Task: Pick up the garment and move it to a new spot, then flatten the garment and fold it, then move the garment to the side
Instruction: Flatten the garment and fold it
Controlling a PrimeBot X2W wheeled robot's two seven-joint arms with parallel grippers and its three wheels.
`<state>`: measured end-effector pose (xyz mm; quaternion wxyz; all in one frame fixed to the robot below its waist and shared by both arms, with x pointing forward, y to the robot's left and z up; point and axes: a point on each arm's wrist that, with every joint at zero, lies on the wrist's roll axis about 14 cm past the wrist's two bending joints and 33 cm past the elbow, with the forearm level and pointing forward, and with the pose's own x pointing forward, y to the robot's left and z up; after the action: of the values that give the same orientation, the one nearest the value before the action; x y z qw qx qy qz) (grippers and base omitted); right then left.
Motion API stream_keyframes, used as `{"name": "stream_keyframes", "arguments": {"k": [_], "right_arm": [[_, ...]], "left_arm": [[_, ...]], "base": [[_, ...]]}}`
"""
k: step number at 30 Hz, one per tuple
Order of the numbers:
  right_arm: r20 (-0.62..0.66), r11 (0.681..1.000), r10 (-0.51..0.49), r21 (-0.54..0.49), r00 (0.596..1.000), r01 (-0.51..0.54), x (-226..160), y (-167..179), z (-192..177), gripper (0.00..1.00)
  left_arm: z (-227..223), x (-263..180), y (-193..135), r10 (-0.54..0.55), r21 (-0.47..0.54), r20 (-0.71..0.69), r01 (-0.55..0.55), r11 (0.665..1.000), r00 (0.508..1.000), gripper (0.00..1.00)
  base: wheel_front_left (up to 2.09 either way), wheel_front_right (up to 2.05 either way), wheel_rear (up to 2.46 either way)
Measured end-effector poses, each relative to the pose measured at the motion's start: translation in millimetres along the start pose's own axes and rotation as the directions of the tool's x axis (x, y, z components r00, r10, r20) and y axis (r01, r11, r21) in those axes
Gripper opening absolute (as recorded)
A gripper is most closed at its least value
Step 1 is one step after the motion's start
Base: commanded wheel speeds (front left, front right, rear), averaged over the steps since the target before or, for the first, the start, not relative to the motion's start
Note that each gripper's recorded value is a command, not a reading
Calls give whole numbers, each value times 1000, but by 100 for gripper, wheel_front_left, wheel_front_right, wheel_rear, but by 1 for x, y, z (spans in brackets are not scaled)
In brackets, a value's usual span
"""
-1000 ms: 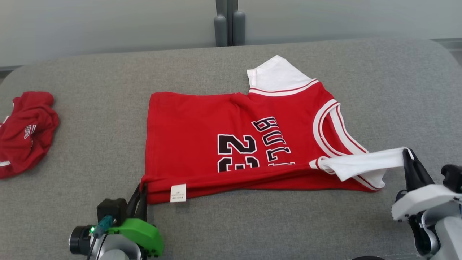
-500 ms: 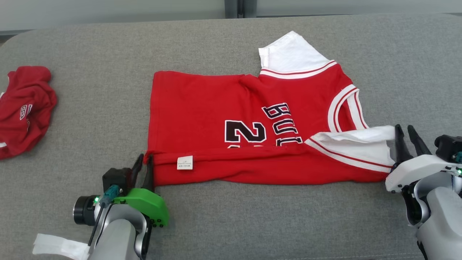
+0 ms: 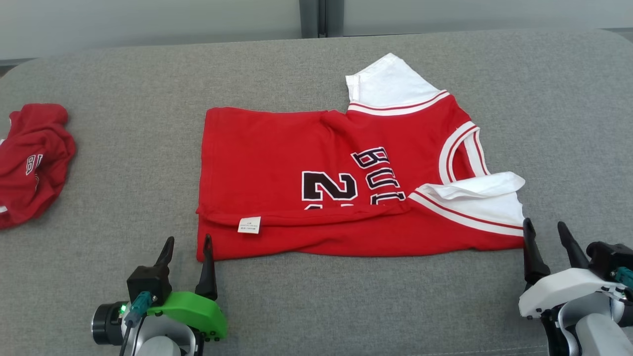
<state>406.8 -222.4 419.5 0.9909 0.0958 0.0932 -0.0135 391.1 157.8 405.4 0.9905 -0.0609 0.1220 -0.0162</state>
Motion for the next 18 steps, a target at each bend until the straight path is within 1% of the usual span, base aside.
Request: {"name": "stream_keyframes", "arguments": {"k": [6, 10, 14, 18], "right_arm": [[-75, 1000, 18, 22, 997, -17, -8, 8, -25, 100], [-89, 1000, 15, 25, 996, -13, -4, 7, -28, 100], [-92, 999, 10, 53, 996, -5, 5, 9, -29, 100], [-157, 998, 31, 51, 987, -23, 8, 17, -48, 100]], "left_arm": [[-4, -2, -6, -17, 0, -10, 17, 1000, 1000, 100], [-6, -3, -6, -18, -5, -15, 18, 1000, 1000, 100], [-8, -4, -3, -10, -5, -22, 10, 1000, 1000, 100], [-11, -6, 2, 5, -6, -29, -5, 1000, 1000, 100]], "base": [[0, 0, 0], [0, 0, 0], [0, 0, 0], [0, 0, 0]]}}
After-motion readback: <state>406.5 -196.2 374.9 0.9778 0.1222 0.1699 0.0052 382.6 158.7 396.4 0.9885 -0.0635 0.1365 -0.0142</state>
